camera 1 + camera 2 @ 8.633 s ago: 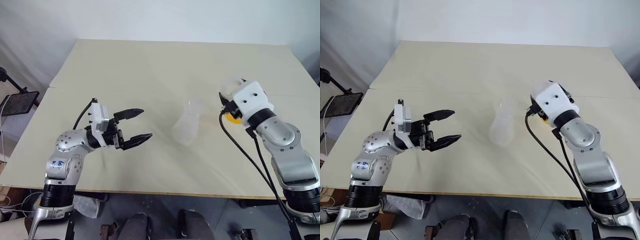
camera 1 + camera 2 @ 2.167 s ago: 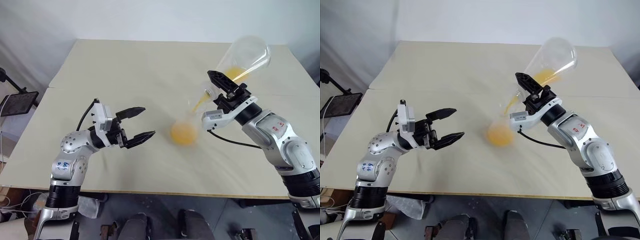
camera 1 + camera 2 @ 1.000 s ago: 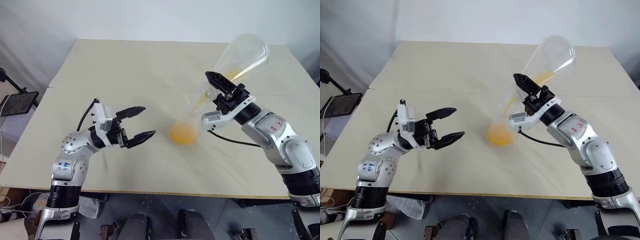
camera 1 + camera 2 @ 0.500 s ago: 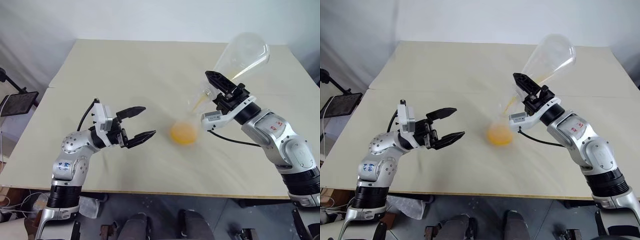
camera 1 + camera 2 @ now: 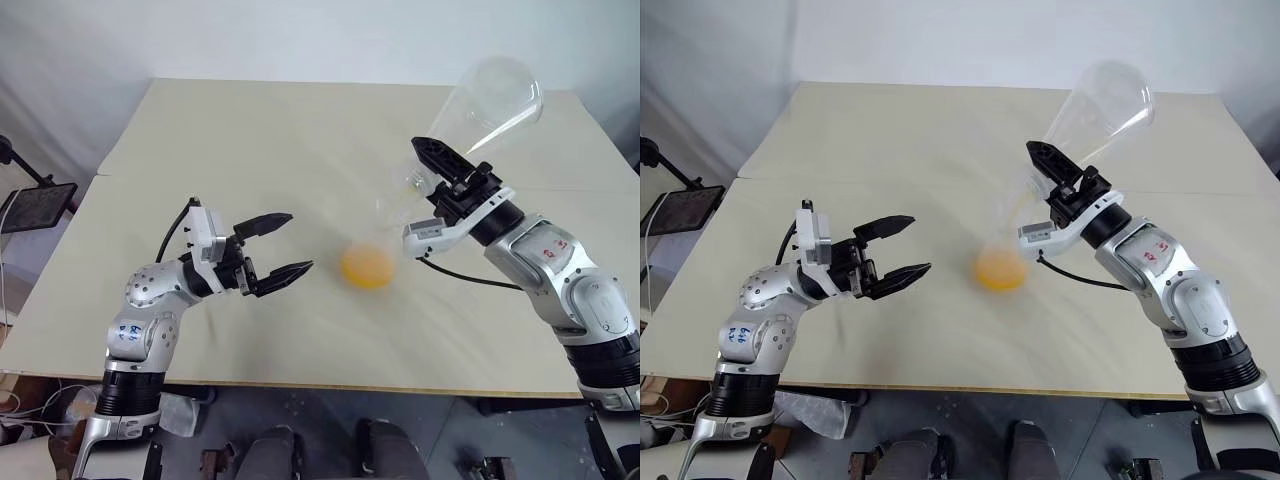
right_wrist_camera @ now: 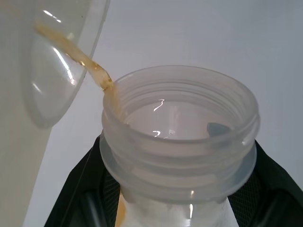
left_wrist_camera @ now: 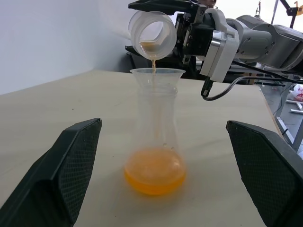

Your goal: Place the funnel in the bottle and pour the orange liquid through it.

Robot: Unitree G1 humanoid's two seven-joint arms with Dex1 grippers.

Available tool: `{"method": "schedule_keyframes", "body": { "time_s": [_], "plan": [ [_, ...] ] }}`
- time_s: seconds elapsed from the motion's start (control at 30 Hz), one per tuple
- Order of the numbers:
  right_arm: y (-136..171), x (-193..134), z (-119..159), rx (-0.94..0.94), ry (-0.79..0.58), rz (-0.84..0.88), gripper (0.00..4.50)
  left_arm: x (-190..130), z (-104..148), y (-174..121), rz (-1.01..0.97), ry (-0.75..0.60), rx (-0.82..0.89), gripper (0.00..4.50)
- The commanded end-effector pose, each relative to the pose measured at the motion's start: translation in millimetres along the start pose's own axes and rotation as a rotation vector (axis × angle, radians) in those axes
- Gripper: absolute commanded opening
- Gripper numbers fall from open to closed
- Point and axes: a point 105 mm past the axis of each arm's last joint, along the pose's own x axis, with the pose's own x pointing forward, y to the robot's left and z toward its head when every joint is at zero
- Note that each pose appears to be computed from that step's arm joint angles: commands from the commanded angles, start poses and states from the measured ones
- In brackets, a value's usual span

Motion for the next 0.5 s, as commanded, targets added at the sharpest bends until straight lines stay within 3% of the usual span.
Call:
{"method": "schedule_keyframes", "body": {
  "time_s": [0.03,0.5],
  "plan": [
    [-23.6,-1.5,-9.3,-0.035,0.021,-0.081,2.49,3.1,7.1,-0.8,-0.011,-0.019,0.037,4.5],
    [-22.7,-2.3,-11.5,0.012,0.038,-0.081,2.49,2.7,8.1,0.4,-0.013,-0.017,0.039,4.5]
  ]
}}
